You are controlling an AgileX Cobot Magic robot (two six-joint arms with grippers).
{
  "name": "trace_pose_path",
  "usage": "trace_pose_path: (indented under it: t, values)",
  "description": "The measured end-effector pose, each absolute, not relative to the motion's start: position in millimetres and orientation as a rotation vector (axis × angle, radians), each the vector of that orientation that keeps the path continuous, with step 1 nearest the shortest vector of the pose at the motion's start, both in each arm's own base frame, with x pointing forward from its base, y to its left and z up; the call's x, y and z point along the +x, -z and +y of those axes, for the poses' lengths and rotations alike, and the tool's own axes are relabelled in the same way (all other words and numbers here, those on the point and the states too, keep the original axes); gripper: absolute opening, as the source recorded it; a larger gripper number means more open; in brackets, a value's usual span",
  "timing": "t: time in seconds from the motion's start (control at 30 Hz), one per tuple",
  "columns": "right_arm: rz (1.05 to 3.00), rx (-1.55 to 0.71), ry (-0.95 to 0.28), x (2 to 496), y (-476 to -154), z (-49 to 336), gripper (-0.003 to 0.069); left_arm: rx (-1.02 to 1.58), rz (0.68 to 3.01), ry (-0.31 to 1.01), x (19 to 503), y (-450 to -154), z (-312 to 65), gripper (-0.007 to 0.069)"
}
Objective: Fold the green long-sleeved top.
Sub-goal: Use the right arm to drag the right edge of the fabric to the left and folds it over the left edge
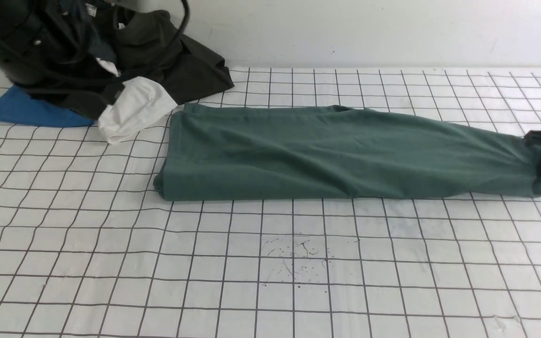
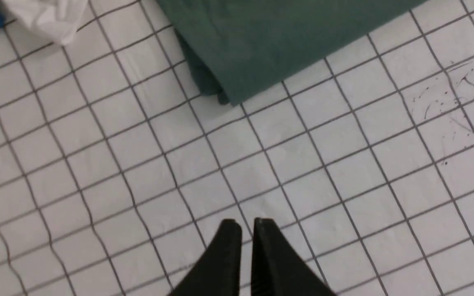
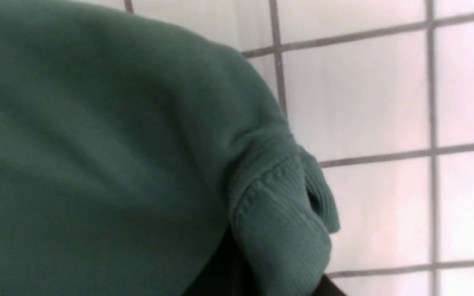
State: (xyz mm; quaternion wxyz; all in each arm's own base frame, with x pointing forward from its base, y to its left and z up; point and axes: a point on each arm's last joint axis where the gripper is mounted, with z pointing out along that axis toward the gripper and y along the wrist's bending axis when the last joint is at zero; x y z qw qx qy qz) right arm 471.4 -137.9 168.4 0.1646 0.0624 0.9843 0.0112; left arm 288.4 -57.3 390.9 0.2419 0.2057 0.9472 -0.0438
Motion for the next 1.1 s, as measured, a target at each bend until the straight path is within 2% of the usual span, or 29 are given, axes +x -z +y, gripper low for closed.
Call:
trace_pose_path:
  t: [0.13,0.23,0.27,0.3,0.33,0.43,0.5,0.6,0.7,0.77,0.83,0.93,1.0,1.1]
  values:
    - [2.739,0.117,0.123,471,-231,-146,0.0013,0.448,2.62,0.105,233,-384,-36,0.0026]
    - [2.648,0.124,0.121,471,-274,-140,0.0011,0.401,2.636,0.086,201,-373,-25,0.0026]
    - [2.588,0.128,0.072,469,-303,-129,0.0011,0.372,2.635,0.074,188,-365,-21,0.0026]
    - [2.573,0.128,0.039,468,-310,-123,0.0011,0.364,2.641,0.072,184,-358,-20,0.0026]
    - [2.516,0.097,-0.049,470,-330,-102,0.0011,0.339,2.604,0.061,173,-349,-17,0.0026]
    - [2.448,-0.029,-0.253,476,-349,-38,0.0011,0.312,2.528,0.049,158,-333,-15,0.0026]
    - [2.444,-0.172,-0.45,481,-343,33,0.0011,0.297,2.481,0.042,154,-320,-14,0.0026]
    - [2.459,-0.375,-0.629,478,-319,130,0.001,0.279,2.458,0.043,154,-312,-14,0.0026]
    - [2.425,-0.489,-0.704,473,-289,206,0.001,0.262,2.45,0.046,155,-311,-14,0.0026]
    - [2.393,-0.517,-0.732,471,-267,243,0.001,0.247,2.439,0.049,156,-311,-14,0.0026]
    - [2.361,-0.536,-0.744,468,-246,274,0.0014,0.232,2.429,0.053,157,-312,-14,0.0026]
    - [2.329,-0.542,-0.75,466,-226,298,0.0034,0.219,2.413,0.059,158,-311,-14,0.0026]
    - [2.314,-0.532,-0.753,466,-220,304,0.0071,0.216,2.412,0.063,158,-311,-15,0.0026]
    - [2.291,-0.514,-0.758,467,-222,305,0.0172,0.206,2.424,0.085,161,-309,-16,0.0026]
